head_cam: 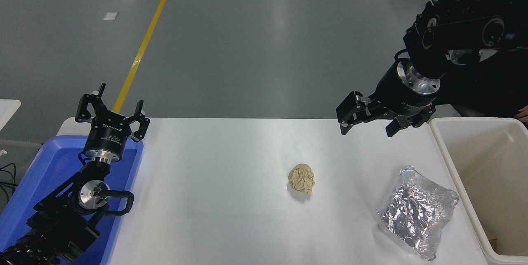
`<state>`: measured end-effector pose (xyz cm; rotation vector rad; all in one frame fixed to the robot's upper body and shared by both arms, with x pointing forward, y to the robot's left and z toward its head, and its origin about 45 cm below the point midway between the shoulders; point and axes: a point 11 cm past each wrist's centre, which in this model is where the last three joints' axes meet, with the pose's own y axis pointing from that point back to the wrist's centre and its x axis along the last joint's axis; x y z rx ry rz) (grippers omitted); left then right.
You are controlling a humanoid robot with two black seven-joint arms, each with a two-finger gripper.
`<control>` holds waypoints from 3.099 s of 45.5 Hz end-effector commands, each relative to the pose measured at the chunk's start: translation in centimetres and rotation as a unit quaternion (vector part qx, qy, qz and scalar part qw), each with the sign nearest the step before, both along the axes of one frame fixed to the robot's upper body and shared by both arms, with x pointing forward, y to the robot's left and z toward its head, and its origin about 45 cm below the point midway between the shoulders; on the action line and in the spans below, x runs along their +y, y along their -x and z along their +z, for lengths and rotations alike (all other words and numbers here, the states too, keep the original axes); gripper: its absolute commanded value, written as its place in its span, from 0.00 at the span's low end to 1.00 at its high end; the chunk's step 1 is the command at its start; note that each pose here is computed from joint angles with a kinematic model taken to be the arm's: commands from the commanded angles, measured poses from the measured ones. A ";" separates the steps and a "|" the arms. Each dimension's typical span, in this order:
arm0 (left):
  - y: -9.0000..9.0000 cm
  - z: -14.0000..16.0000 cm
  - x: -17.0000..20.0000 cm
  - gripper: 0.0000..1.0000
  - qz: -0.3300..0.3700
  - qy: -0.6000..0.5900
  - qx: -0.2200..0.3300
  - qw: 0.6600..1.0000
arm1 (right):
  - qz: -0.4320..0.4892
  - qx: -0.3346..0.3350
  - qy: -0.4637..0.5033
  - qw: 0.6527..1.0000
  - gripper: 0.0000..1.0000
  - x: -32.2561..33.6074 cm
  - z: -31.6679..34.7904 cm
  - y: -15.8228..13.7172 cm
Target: Pick up foil plate and place in dustbin
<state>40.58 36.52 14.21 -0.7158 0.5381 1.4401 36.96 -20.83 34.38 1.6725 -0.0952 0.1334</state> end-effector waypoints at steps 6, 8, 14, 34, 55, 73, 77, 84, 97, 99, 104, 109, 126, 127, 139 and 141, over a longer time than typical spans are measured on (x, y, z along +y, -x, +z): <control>0.0 0.0 0.0 0.98 0.000 0.000 0.000 1.000 | 0.000 0.004 0.000 1.000 1.00 0.0 -0.4 0.1; 0.0 0.0 0.0 0.98 0.000 0.000 0.000 1.000 | 0.000 0.002 0.000 1.000 1.00 0.0 -0.3 0.0; 0.0 0.0 0.0 0.98 0.000 0.000 0.000 1.000 | -0.001 0.001 -0.001 1.000 1.00 0.1 -0.3 0.0; 0.0 0.0 0.0 0.98 0.000 0.000 0.000 1.000 | 0.003 -0.001 0.005 1.000 1.00 0.4 -0.5 -0.1; 0.0 0.0 0.0 0.98 0.000 0.000 0.000 1.000 | 0.002 -0.011 0.010 1.000 1.00 0.2 -0.5 -1.0; 0.0 0.0 0.0 0.98 0.000 0.000 0.000 1.000 | -0.005 -0.006 -0.002 1.000 1.00 0.0 -0.9 -1.0; 0.0 0.0 0.0 0.98 0.000 0.000 0.000 1.000 | -0.007 -0.007 0.000 1.000 1.00 -0.2 -0.9 -1.1; 0.0 0.0 0.0 0.98 -0.001 0.000 0.001 1.000 | -0.007 -0.004 -0.001 1.000 1.00 -0.2 -1.1 -1.0; 0.0 0.0 0.0 0.98 0.000 0.000 0.000 1.000 | -0.011 0.022 -0.003 1.000 1.00 -0.5 -2.9 -0.3; 0.0 0.0 0.0 0.98 0.000 0.000 0.000 1.000 | -0.015 0.025 -0.006 1.000 1.00 -0.7 -3.1 -0.2; 0.0 0.0 0.0 0.98 0.000 0.000 0.000 1.000 | -0.042 0.037 -0.013 0.998 1.00 -2.7 -4.4 0.0; 0.0 0.0 0.0 0.98 -0.001 0.000 0.001 1.000 | -0.084 0.056 -0.023 0.995 1.00 -5.7 -6.0 0.8; 0.0 0.0 0.0 0.98 -0.001 0.000 0.001 1.000 | -0.206 0.016 -0.037 0.978 1.00 -14.3 -10.9 2.1; 0.0 0.0 0.0 0.98 -0.001 0.000 0.001 1.000 | -0.211 0.014 -0.035 0.977 1.00 -14.8 -11.2 2.2; 0.0 0.0 0.0 0.98 -0.001 0.000 0.001 1.000 | -0.261 0.008 -0.005 0.965 1.00 -19.5 -15.4 4.5; 0.0 0.0 0.0 0.98 -0.001 0.000 0.001 1.000 | -0.269 0.005 0.001 0.963 1.00 -20.1 -16.2 5.0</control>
